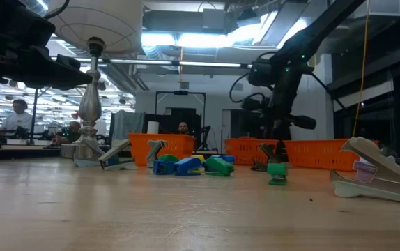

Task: Pick and place Stapler, Stapler remover, tape
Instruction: Move the middle orange bin to the top center of the table

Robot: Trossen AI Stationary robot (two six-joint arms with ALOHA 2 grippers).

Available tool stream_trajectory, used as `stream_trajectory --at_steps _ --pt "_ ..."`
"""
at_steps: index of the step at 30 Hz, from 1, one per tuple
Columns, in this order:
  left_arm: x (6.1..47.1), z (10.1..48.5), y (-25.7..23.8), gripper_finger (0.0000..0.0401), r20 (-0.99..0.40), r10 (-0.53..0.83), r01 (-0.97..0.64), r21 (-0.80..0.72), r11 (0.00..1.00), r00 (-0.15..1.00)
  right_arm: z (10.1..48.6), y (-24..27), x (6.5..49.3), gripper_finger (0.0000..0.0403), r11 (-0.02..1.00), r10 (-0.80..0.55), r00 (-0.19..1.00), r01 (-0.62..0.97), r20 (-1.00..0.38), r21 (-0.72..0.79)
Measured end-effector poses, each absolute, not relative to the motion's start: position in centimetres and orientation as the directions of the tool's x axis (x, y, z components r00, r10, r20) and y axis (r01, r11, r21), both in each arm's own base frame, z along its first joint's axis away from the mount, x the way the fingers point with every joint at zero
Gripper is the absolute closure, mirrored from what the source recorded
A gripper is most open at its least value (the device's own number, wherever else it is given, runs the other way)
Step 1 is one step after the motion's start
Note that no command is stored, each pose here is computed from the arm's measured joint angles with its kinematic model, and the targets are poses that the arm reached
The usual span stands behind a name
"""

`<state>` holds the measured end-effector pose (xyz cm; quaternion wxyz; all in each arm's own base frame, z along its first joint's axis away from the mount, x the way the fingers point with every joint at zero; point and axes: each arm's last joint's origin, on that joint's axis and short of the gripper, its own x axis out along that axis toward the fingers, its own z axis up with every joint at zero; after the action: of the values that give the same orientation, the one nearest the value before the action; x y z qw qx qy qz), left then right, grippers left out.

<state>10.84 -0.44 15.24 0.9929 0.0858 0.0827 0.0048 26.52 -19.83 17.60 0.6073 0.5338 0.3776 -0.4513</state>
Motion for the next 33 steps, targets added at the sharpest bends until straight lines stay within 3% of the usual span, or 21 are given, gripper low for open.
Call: stream_trajectory --at_steps 6,21,26,33 --pt "10.8 15.2 -0.4 0.0323 -0.164 0.023 0.005 0.171 0.985 0.986 17.8 -19.7 27.4 0.0395 0.1 -0.164 0.375 0.927 -0.913 0.362" --pt "10.8 15.2 -0.4 0.0324 -0.163 0.023 0.005 0.171 0.985 0.986 18.6 -20.2 28.7 0.0398 0.158 -0.164 0.539 0.841 -0.826 0.517" --pt "10.8 15.2 -0.4 0.0322 -0.164 0.023 0.005 0.171 0.985 0.986 18.5 -19.9 28.8 0.0398 0.135 -0.154 0.53 0.847 -0.834 0.514" --pt "10.8 15.2 -0.4 0.0324 -0.163 0.023 0.005 0.171 0.985 0.986 18.0 -18.8 28.4 0.0397 0.094 -0.139 0.426 0.904 -0.894 0.417"
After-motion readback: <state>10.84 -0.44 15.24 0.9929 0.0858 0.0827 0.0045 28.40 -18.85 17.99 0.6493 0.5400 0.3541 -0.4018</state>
